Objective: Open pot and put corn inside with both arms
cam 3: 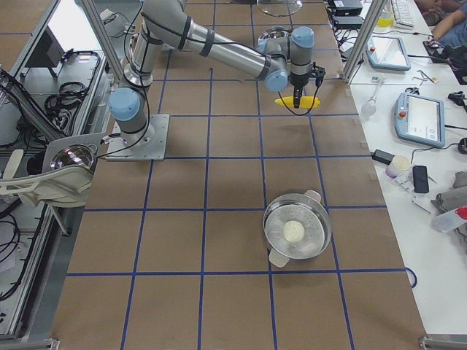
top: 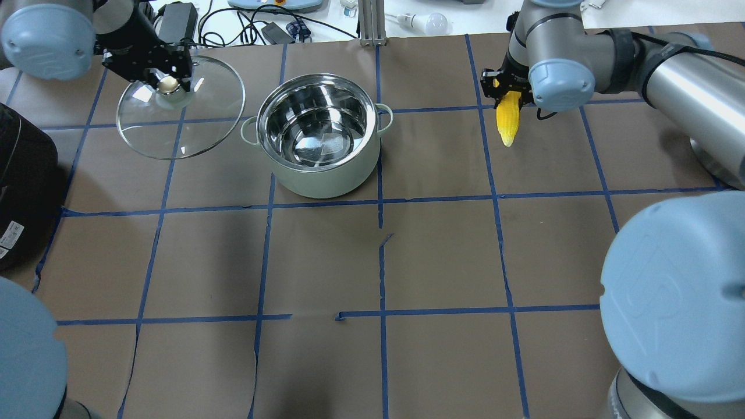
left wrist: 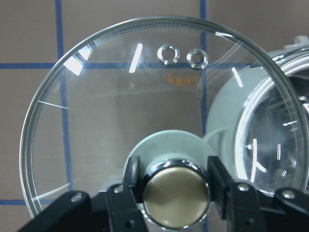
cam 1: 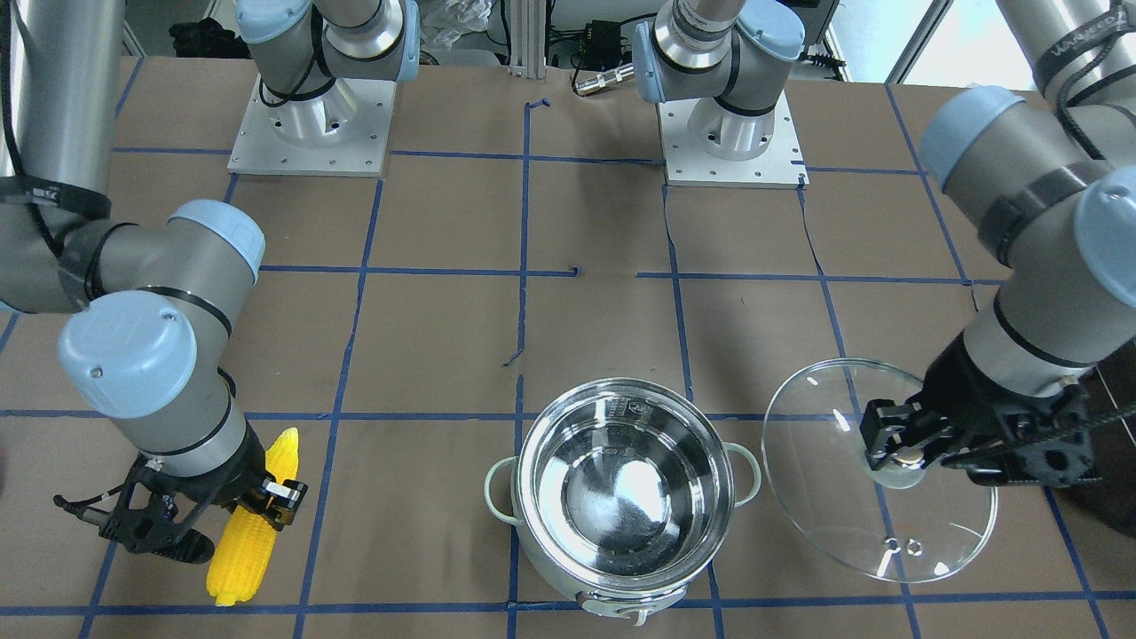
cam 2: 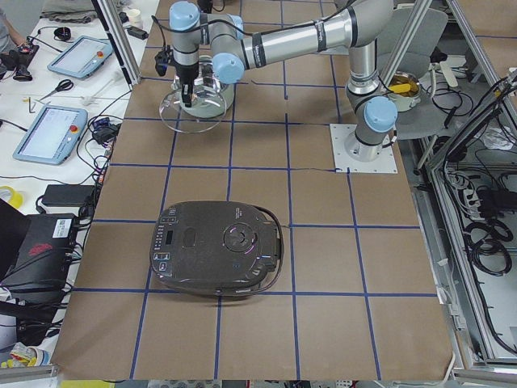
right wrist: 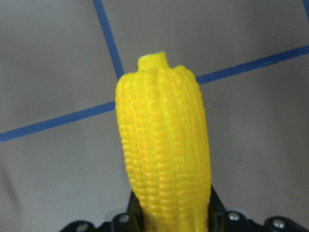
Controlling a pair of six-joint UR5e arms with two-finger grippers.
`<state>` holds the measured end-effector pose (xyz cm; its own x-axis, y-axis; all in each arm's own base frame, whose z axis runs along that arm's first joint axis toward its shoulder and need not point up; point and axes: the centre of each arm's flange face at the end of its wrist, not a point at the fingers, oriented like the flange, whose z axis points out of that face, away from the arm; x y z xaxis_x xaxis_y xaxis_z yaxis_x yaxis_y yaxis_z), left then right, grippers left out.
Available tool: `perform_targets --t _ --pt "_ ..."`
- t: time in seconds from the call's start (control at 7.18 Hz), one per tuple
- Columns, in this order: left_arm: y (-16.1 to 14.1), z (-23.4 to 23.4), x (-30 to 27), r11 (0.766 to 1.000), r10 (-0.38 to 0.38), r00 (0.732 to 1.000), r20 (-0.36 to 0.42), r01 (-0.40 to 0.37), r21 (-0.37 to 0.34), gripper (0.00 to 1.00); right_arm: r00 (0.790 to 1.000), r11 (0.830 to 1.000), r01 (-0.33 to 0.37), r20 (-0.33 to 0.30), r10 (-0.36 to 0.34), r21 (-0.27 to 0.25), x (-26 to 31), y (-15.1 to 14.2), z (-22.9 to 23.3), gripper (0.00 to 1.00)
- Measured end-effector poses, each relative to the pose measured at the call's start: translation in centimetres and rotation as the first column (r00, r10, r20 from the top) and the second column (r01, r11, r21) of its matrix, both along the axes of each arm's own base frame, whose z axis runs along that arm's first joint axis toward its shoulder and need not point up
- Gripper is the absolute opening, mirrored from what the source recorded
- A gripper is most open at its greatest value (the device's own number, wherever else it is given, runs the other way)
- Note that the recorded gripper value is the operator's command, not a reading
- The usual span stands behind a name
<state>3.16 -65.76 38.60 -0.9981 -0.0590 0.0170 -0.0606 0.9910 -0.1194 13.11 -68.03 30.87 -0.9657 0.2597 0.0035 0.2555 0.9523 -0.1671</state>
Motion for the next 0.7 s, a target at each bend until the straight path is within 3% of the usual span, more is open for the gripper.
perform_targets --t 0.14,0.42,0.7 --pt "1.0 -2.5 3.8 1.0 0.02 1.0 -0.004 -0.02 0.024 0.31 1.0 1.0 0.009 0.014 -0.009 -0.005 4.4 1.1 3.8 0.0" --pt "3.4 -8.7 6.7 1.0 0.004 1.0 0.018 -0.004 -0.005 0.31 0.998 0.999 0.042 0.049 -0.042 0.001 13.0 3.3 7.0 0.0" --pt "6.0 -13.5 8.1 0.999 -0.004 0.999 0.034 0.005 -0.034 0.31 0.99 0.995 0.093 0.114 -0.089 -0.031 20.7 2.2 7.6 0.0"
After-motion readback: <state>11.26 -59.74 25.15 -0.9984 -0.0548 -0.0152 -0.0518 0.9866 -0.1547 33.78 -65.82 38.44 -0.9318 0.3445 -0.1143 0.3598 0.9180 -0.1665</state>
